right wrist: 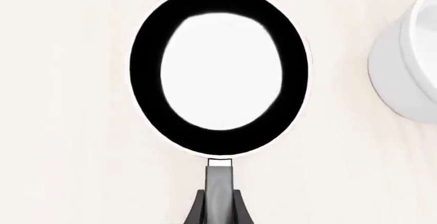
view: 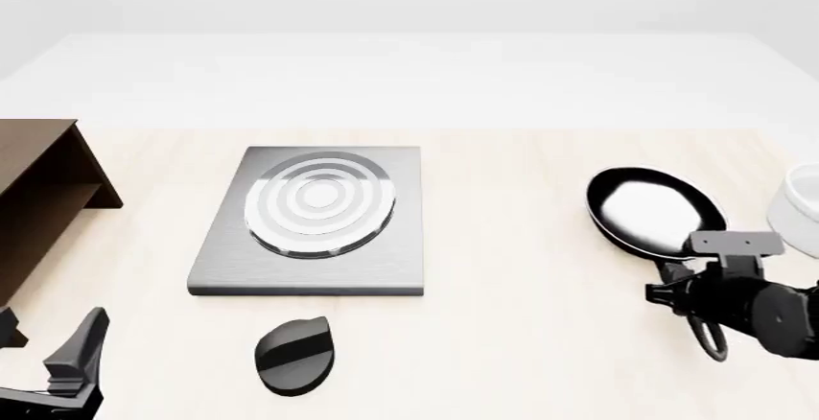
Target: Turn on the stove and put the frying pan on it.
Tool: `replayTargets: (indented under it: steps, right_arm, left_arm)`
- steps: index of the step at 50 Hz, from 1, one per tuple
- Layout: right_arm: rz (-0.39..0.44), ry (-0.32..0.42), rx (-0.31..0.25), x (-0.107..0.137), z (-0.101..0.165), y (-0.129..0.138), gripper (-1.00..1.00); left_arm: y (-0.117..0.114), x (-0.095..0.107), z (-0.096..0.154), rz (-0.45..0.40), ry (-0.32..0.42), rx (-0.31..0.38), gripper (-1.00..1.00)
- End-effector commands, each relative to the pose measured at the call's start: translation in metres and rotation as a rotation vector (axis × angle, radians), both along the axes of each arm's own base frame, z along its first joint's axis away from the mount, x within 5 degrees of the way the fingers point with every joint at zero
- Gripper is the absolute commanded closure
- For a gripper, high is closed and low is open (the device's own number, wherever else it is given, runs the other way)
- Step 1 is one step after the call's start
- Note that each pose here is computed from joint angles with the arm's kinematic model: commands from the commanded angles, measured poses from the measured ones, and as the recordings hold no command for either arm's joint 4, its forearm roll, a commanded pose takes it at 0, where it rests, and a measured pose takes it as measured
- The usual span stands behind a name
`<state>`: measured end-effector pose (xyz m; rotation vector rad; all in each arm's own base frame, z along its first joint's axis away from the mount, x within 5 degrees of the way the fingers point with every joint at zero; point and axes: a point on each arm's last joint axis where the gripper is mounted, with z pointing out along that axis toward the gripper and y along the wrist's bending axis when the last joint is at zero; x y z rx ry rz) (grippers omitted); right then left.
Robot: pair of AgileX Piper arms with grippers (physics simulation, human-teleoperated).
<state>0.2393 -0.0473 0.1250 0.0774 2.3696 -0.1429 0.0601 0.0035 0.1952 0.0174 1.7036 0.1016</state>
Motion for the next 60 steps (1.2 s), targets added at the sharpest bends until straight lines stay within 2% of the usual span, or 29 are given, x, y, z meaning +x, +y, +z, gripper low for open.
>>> replayTargets:
  steps: [1, 27, 37, 50, 60]
  right_arm:
    - [-0.046, -0.034, 0.014, -0.004, 0.015, -0.002, 1.0]
    - [0.038, -0.15, -0.019, -0.03, 0.085, 0.018, 1.0]
    - [0.07, -0.167, -0.016, -0.037, 0.096, 0.026, 1.0]
    - [0.143, -0.209, -0.013, -0.045, 0.113, 0.041, 1.0]
    - [0.209, -0.221, 0.001, -0.044, 0.117, 0.055, 1.0]
  left_arm:
    - [0.0, 0.0, 0.0, -0.003, -0.005, 0.006, -1.0]
    - [0.0, 0.0, 0.0, -0.002, -0.006, 0.01, -1.0]
    - [0.0, 0.0, 0.0, -0.002, -0.006, 0.011, -1.0]
    - [0.0, -0.001, 0.0, -0.003, -0.005, 0.015, -1.0]
    - [0.0, 0.0, 0.0, -0.002, -0.004, 0.015, -1.0]
